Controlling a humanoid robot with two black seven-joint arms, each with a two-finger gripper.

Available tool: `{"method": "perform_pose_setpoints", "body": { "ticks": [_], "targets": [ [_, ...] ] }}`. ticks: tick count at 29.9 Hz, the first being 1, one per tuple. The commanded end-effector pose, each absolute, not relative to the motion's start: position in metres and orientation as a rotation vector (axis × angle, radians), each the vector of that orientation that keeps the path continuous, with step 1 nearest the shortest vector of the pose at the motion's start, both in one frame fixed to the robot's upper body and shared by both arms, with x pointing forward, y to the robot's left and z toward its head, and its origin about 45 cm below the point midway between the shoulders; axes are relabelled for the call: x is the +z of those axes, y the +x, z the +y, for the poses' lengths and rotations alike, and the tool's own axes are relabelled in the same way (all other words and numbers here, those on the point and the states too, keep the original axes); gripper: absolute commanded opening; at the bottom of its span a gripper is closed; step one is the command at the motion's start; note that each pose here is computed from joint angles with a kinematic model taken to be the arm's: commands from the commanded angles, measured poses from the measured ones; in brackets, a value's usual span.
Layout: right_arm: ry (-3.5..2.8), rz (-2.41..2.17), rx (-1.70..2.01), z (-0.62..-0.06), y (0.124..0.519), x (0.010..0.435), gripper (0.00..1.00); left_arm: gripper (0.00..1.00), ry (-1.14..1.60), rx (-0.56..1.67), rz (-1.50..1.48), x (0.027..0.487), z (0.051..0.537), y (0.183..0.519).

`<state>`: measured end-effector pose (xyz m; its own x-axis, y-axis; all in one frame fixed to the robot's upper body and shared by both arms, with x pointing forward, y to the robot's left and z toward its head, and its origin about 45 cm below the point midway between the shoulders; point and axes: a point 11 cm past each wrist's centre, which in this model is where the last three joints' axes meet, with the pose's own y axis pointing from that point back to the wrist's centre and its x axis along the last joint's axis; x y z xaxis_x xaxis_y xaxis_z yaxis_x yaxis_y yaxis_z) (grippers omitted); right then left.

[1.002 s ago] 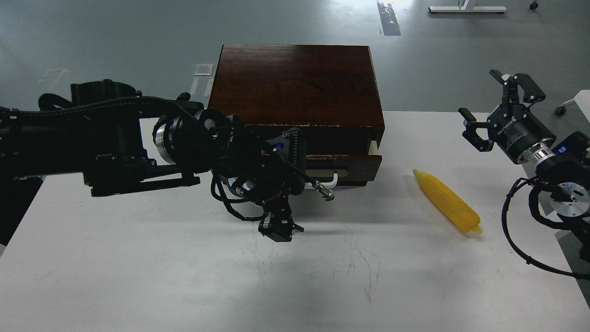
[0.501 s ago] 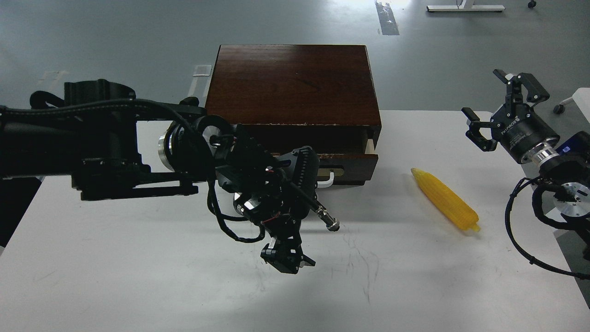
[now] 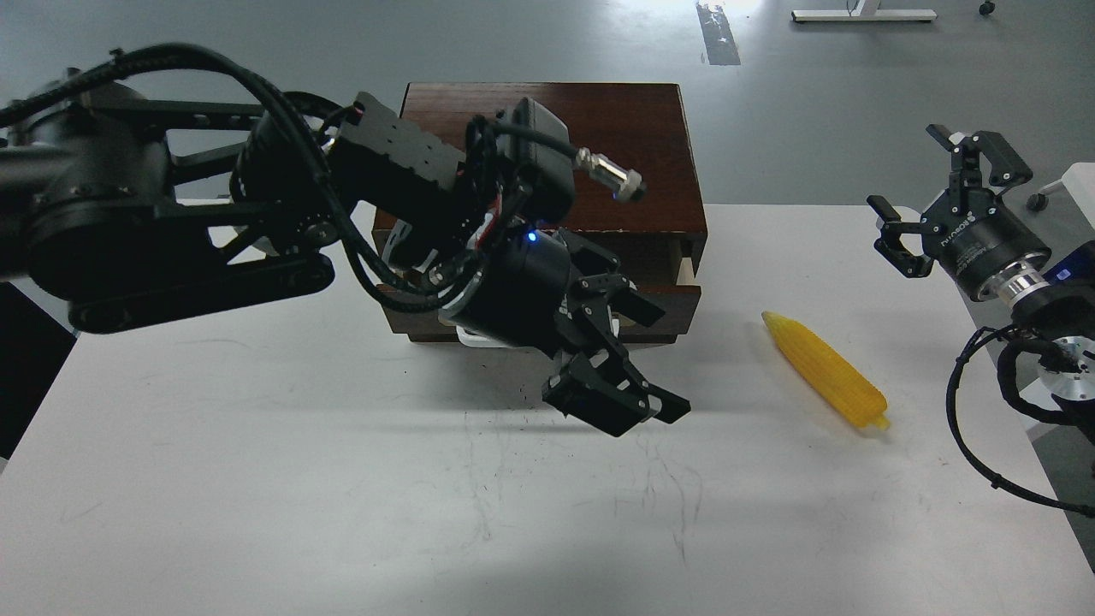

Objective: Put corn in drawer with both arms

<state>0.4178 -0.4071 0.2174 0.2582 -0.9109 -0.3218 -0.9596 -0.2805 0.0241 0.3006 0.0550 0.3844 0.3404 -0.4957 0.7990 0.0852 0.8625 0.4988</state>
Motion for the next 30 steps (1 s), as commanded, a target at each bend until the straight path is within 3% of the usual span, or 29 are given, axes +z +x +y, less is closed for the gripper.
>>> {"method": "perform_pose_setpoints", "body": {
  "ticks": [1, 8, 13, 24, 30],
  "targets": [
    [-2.344, 1.769, 0.410, -0.408, 0.417, 0.217, 1.00, 0.99, 0.258, -0.194, -0.953, 0.407, 0.067, 0.320],
    [-2.339, 1.784, 0.389, -0.415, 0.415, 0.220, 1.00, 0.99, 0.028, 0.166, -0.566, 0.410, 0.117, 0.369],
    [-2.337, 1.808, 0.346, -0.428, 0.413, 0.229, 1.00, 0.99, -0.143, 0.507, -0.261, 0.389, 0.184, 0.408],
    [-2.548, 1.838, 0.132, -0.449, 0.403, 0.263, 1.00, 0.99, -0.268, 0.911, 0.066, 0.324, 0.286, 0.433],
    [-2.778, 1.842, -0.079, -0.454, 0.396, 0.274, 1.00, 0.99, -0.304, 1.014, 0.101, 0.307, 0.318, 0.431]
  ]
}}
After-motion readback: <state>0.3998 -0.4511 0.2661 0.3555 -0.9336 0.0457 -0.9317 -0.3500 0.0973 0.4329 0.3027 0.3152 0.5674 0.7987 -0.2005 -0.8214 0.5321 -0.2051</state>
